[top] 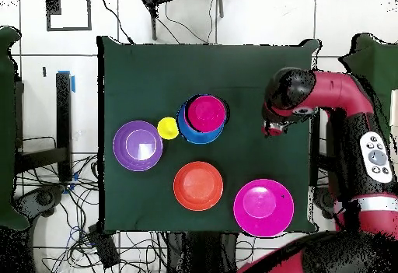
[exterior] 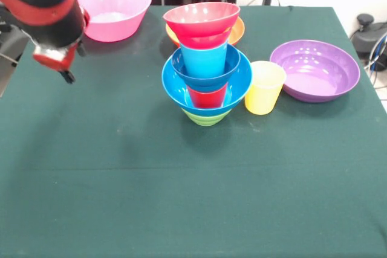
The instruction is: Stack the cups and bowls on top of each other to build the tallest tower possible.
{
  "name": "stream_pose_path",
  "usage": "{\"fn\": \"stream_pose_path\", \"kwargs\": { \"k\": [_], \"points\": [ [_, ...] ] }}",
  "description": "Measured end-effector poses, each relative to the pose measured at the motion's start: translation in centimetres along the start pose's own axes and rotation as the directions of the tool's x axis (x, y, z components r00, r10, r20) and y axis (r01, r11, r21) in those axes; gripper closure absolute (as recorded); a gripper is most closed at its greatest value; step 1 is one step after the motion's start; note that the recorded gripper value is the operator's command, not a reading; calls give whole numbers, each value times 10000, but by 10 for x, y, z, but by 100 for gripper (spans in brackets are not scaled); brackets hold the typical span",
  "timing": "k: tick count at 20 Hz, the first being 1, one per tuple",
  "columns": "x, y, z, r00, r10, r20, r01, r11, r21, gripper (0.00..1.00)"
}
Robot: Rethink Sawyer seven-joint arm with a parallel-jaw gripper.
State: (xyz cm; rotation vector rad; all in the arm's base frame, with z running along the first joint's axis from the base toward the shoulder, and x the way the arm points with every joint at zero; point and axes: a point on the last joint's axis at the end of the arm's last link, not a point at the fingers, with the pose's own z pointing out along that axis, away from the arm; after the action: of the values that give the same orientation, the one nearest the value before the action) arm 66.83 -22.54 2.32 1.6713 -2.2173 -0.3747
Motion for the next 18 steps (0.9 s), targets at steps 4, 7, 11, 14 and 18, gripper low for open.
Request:
{"fn": "stream_pose_path", "kwargs": {
  "k": [4,7,11,14,18],
  "points": [
    [24,18,7,10000,-17,-7,17,9985,551,0],
    [36,28,11,10000,-12,-42,15,9966,828,0],
    [49,43,18,9998,10,-217,11,9952,974,0],
    [54,56,26,9993,-26,-381,59,9962,869,0],
    [57,69,34,9988,-90,-487,123,9976,676,0]
  ]
}}
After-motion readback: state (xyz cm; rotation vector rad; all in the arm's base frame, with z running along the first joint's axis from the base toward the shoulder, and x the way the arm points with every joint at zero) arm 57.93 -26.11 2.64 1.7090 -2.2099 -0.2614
